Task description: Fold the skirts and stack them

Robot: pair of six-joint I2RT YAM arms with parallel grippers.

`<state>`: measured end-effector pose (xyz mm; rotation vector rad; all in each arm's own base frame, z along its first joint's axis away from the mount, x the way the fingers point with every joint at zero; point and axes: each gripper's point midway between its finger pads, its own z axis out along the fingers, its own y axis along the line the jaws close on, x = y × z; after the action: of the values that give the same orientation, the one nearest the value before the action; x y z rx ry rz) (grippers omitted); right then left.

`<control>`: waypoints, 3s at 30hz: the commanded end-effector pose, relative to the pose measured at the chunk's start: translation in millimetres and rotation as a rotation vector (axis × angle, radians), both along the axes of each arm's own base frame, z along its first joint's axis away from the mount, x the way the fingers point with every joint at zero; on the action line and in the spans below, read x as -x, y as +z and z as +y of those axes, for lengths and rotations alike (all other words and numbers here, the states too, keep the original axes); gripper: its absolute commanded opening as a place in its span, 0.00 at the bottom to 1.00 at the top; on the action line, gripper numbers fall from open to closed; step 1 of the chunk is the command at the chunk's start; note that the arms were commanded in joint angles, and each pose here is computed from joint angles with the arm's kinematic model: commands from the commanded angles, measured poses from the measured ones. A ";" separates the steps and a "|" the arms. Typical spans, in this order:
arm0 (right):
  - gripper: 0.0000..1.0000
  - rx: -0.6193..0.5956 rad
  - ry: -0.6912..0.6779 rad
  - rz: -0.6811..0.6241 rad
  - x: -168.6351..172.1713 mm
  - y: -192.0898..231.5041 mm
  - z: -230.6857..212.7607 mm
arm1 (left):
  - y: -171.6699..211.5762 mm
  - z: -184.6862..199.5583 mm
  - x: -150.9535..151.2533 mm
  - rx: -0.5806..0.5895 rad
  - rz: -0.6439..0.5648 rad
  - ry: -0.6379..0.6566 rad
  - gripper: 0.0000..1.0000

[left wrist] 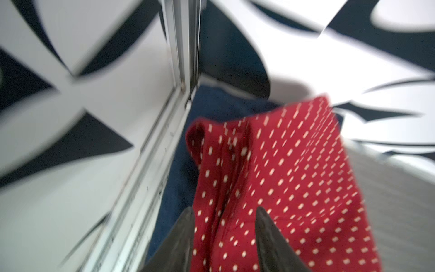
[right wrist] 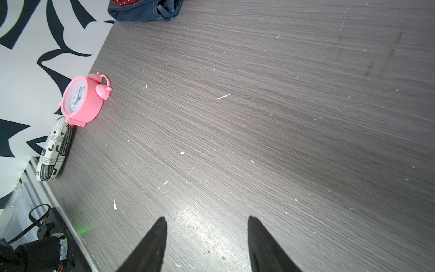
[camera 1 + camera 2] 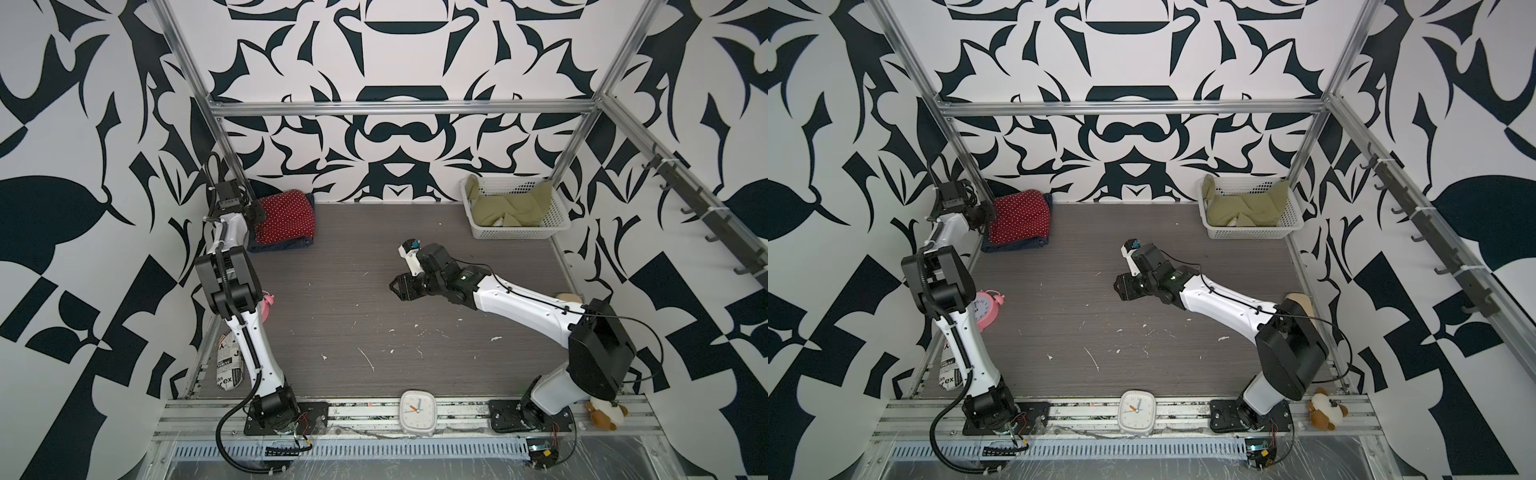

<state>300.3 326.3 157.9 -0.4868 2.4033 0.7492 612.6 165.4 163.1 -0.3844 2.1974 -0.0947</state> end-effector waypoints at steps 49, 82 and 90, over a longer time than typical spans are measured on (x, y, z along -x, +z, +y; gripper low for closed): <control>0.59 0.017 0.007 -0.009 -6.1 6.9 4.3 | -66.0 -177.5 31.8 0.383 0.023 -0.246 0.26; 0.59 -0.084 0.051 0.007 -13.0 12.5 26.8 | 22.3 -143.5 48.3 -0.344 0.184 -0.149 0.99; 0.59 -0.083 0.001 -0.004 -13.1 10.8 6.5 | -1.0 -197.0 10.5 -0.307 0.194 -0.204 0.99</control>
<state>307.5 339.0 142.0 -0.4966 2.4421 0.8126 615.2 -53.0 188.1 0.0438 2.2812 0.1154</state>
